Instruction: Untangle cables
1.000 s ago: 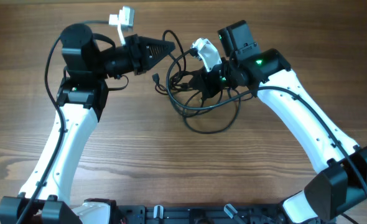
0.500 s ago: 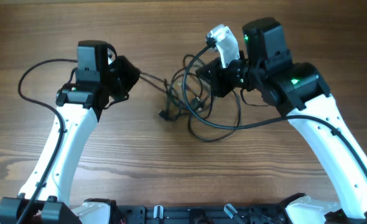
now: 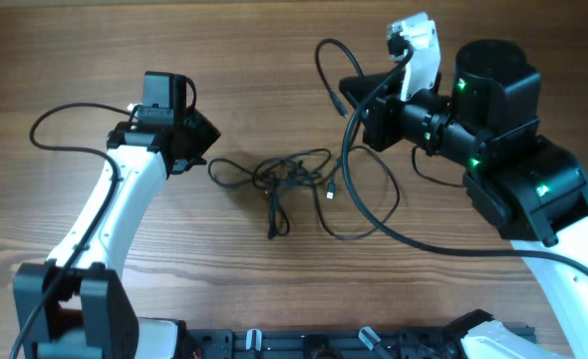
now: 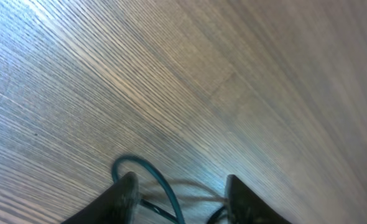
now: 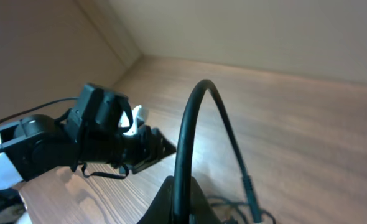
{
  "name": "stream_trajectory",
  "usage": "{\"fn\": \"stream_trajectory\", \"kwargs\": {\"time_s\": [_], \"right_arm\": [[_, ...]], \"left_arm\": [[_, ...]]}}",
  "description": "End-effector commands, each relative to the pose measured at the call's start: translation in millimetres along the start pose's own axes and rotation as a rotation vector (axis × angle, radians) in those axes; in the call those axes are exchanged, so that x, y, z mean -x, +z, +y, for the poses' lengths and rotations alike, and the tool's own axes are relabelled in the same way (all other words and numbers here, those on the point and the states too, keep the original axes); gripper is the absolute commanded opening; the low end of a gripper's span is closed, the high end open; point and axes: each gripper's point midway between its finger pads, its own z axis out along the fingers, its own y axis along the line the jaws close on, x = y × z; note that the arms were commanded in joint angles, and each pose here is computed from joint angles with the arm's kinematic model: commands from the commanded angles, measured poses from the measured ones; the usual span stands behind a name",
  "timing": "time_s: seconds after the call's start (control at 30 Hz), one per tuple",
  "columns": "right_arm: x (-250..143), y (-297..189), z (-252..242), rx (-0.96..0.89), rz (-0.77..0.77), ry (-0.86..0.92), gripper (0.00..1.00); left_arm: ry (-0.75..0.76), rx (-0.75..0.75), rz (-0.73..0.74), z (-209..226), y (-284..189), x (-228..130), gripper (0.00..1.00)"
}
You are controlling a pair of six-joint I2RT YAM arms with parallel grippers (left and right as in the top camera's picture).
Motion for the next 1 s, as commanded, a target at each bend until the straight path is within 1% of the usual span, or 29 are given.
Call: {"fn": "stream_trajectory", "kwargs": {"time_s": [0.0, 0.03, 0.07, 0.1, 0.13, 0.17, 0.27, 0.43, 0.53, 0.6, 0.67, 0.77, 0.97], "right_arm": [[-7, 13, -18, -0.073, 0.040, 0.088, 0.04], [-10, 19, -21, -0.078, 0.057, 0.103, 0.04], [-14, 27, -25, -0.086, 0.075, 0.126, 0.04], [-16, 32, -28, -0.089, 0.086, 0.130, 0.04], [-20, 41, -32, -0.095, 0.103, 0.139, 0.04], [-22, 45, -34, -0.097, 0.110, 0.149, 0.04], [-24, 51, -37, -0.101, 0.117, 0.155, 0.04], [-22, 51, -37, -0.097, 0.110, 0.134, 0.04], [-22, 51, -37, -0.097, 0.111, 0.134, 0.04], [-23, 51, -37, -0.098, 0.115, 0.136, 0.04], [-24, 51, -37, -0.100, 0.122, 0.138, 0.04], [-26, 51, -38, -0.102, 0.126, 0.139, 0.04], [-29, 50, -38, -0.106, 0.138, 0.143, 0.04]], "left_arm": [[0.028, 0.029, 0.024, 5, 12, -3, 0.76], [0.082, -0.005, 0.052, 0, 12, -8, 0.74], [0.199, -0.089, 0.103, -15, 10, -17, 0.72], [0.300, -0.178, 0.149, -28, 7, -27, 0.72], [0.425, -0.303, 0.218, -45, 0, -43, 0.72], [0.513, -0.400, 0.275, -55, -8, -58, 0.72], [0.621, -0.616, 0.444, -72, -34, -100, 0.72], [0.707, -0.594, 0.543, -54, -40, -127, 0.73], [0.716, -0.582, 0.571, -50, -41, -134, 0.73], [0.759, -0.581, 0.584, -48, -42, -142, 0.72], [0.801, -0.504, 0.584, -39, -36, -147, 0.66], [0.831, -0.356, 0.544, -23, -21, -144, 0.65], [0.840, -0.333, 0.535, -20, -15, -143, 0.65]]}}
